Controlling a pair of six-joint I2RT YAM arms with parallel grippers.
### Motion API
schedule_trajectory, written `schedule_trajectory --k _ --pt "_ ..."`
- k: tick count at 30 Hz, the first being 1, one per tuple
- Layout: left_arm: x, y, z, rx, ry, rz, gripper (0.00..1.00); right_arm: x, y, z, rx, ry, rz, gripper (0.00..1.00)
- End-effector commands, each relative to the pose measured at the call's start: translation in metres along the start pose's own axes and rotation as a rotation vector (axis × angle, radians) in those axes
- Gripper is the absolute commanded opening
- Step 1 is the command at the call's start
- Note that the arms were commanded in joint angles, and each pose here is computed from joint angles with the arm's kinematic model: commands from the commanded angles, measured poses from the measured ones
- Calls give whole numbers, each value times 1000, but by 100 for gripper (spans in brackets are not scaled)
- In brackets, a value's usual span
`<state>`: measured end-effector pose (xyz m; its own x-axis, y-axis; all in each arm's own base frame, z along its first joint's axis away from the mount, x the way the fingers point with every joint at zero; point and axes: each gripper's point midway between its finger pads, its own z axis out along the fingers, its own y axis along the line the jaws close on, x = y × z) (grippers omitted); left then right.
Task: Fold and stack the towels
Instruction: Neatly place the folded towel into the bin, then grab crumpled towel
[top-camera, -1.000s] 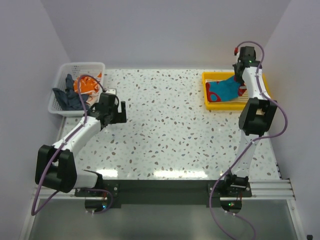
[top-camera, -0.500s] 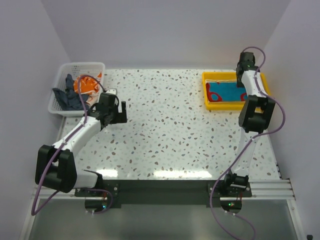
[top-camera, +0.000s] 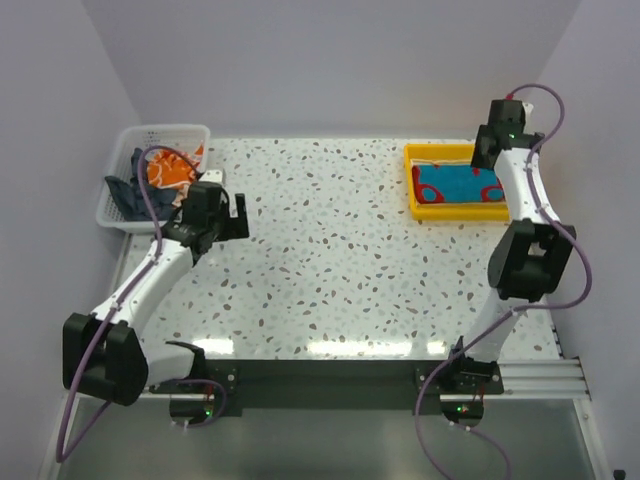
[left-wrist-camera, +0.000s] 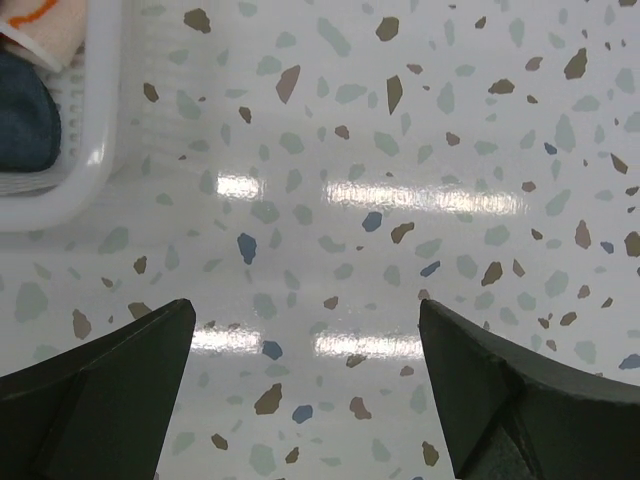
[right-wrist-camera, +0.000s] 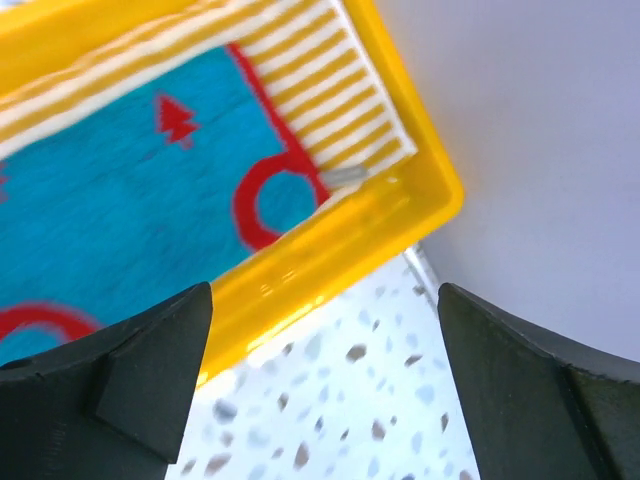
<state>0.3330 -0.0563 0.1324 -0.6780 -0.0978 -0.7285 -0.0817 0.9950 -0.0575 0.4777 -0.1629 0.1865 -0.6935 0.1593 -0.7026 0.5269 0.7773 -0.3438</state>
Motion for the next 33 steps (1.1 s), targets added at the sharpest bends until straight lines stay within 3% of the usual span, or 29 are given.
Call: schedule_trajectory --k 1,7,15,17,21,33 --pt "-57 2 -21 -23 -148 -69 100 -14 22 -83 -192 -97 94 98" --pt "-129 18 -41 -112 -307 -127 100 33 87 -179 -513 -116 24 99" --pt "-192 84 13 -256 -343 -315 96 107 138 -262 -912 -111 -88 98" --pt "-190 113 42 -299 -311 -395 91 123 144 -275 -993 -99 -119 98" --pt "-202 133 84 -318 -304 -479 83 144 149 -284 -1067 -71 -171 98" --pt "-164 182 193 -428 -169 -594 78 173 156 -282 -1109 -29 -243 99"
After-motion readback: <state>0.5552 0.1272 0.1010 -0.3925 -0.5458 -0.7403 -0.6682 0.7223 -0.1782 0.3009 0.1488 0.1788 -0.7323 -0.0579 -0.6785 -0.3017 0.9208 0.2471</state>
